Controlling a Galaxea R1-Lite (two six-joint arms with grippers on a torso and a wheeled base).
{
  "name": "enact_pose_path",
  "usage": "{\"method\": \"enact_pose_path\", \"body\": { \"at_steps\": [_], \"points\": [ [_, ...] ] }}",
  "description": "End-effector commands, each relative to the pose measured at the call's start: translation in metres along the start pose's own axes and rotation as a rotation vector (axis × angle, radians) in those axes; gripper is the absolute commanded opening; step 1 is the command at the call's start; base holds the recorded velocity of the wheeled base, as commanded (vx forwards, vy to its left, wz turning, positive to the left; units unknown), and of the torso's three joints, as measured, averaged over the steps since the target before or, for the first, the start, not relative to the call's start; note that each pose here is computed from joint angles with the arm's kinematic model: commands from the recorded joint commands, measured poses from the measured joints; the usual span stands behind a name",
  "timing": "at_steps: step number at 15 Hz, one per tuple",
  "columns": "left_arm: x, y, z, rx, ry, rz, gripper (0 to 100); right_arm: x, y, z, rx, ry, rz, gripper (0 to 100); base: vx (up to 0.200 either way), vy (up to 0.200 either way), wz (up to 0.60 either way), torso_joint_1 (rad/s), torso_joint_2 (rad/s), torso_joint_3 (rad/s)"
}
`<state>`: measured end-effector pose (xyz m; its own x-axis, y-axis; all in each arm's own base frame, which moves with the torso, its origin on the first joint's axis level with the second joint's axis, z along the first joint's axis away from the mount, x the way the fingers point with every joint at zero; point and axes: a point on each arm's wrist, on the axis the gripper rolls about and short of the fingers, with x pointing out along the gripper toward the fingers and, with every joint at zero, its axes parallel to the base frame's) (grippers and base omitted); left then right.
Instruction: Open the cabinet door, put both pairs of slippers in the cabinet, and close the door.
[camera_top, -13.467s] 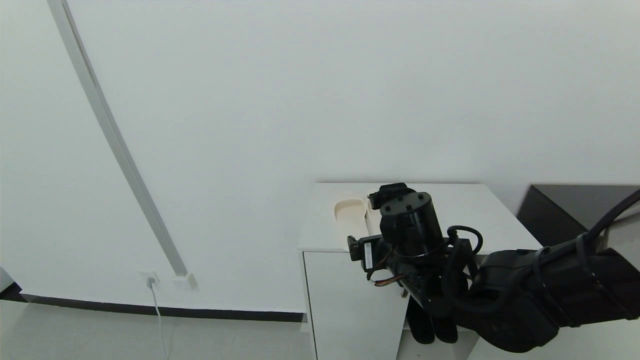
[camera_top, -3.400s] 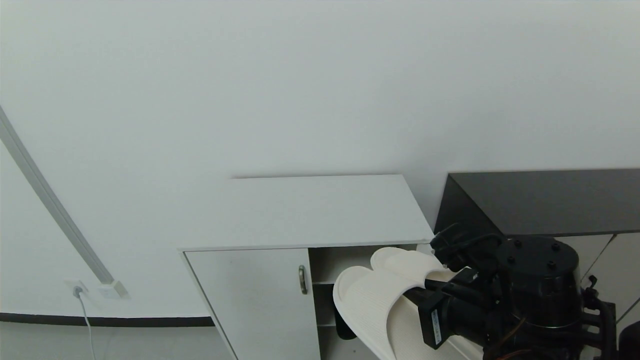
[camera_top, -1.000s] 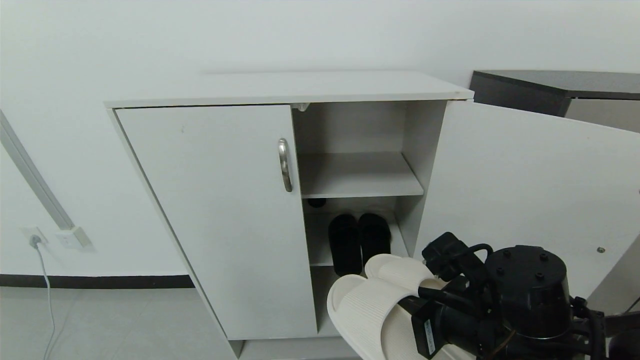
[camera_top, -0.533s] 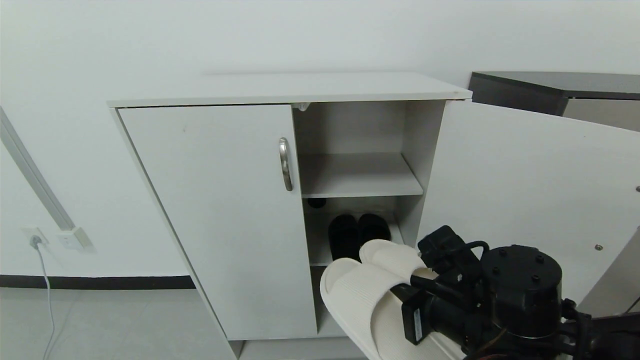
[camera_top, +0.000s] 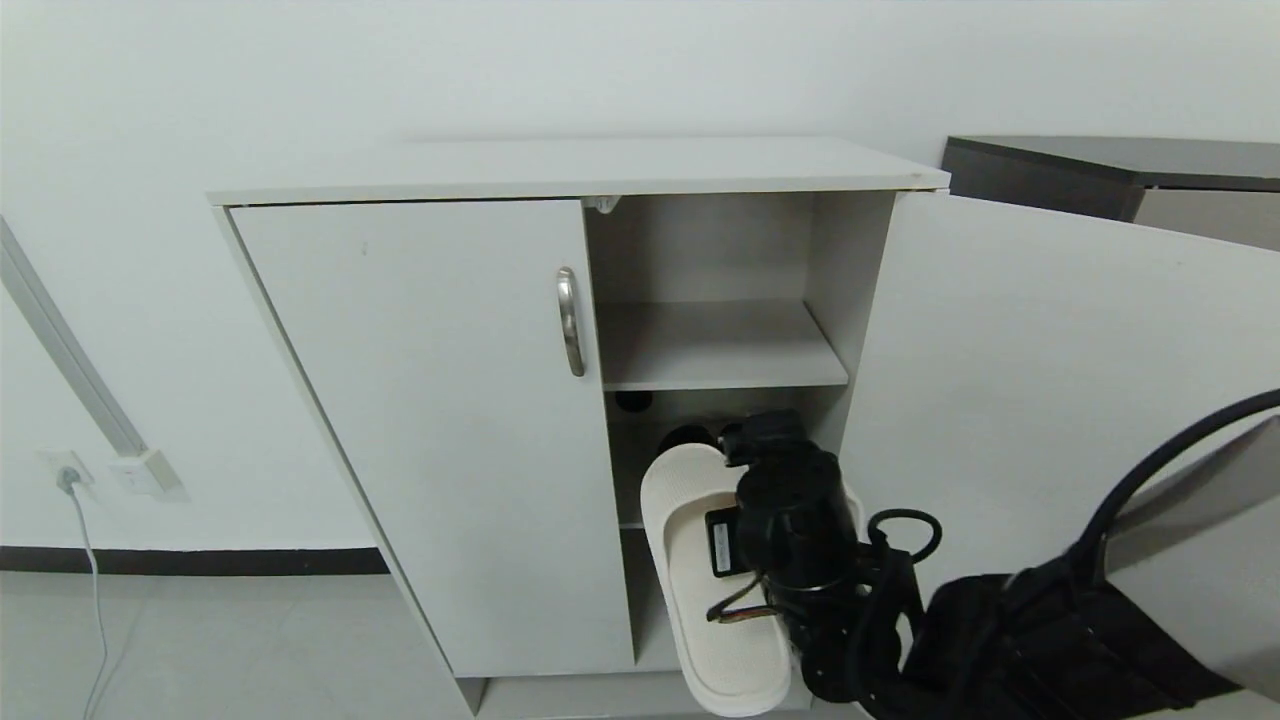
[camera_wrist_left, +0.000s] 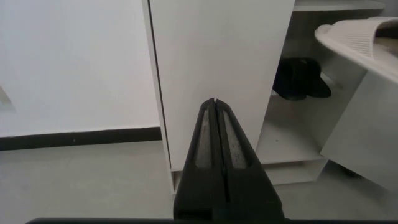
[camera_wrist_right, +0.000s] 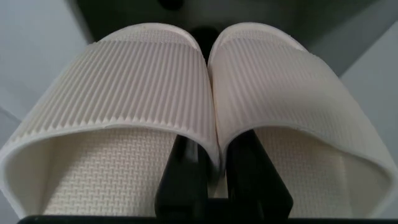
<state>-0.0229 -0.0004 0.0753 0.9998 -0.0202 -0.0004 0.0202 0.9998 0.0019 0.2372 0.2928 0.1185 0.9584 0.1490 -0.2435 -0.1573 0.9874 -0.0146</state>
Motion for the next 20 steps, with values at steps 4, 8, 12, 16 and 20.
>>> {"method": "enact_pose_path", "body": {
  "at_steps": [4, 8, 12, 16, 20],
  "points": [
    [0.000, 0.000, 0.000, 0.000, 0.001, 0.000, 0, 0.006, 0.018, 0.055, 0.069, -0.050, -0.125, 0, 0.000, 0.000, 0.00, 0.000, 0.00, 0.000],
    [0.000, 0.000, 0.000, 0.000, 0.001, 0.000, 0, 0.001, 0.017, 0.068, 0.049, -0.067, -0.113, 0, 0.000, 0.000, 0.00, 0.000, 0.00, 0.000],
    [0.000, 0.000, 0.000, 0.000, 0.001, 0.000, 0, 0.005, 0.021, 0.069, 0.051, -0.071, -0.106, 0, 0.000, 0.000, 0.00, 0.000, 0.00, 0.000],
    [0.000, 0.000, 0.000, 0.001, 0.001, 0.000, 0, 0.007, 0.021, 0.066, 0.043, -0.066, -0.109, 0, 0.100, 0.000, 0.00, 0.004, 0.00, 0.002],
    [0.000, 0.000, 0.000, 0.001, 0.001, 0.000, 0, 0.007, 0.022, 0.066, 0.039, -0.065, -0.108, 0, 0.200, 0.000, 0.00, -0.004, 0.01, 0.005]
  ]
}}
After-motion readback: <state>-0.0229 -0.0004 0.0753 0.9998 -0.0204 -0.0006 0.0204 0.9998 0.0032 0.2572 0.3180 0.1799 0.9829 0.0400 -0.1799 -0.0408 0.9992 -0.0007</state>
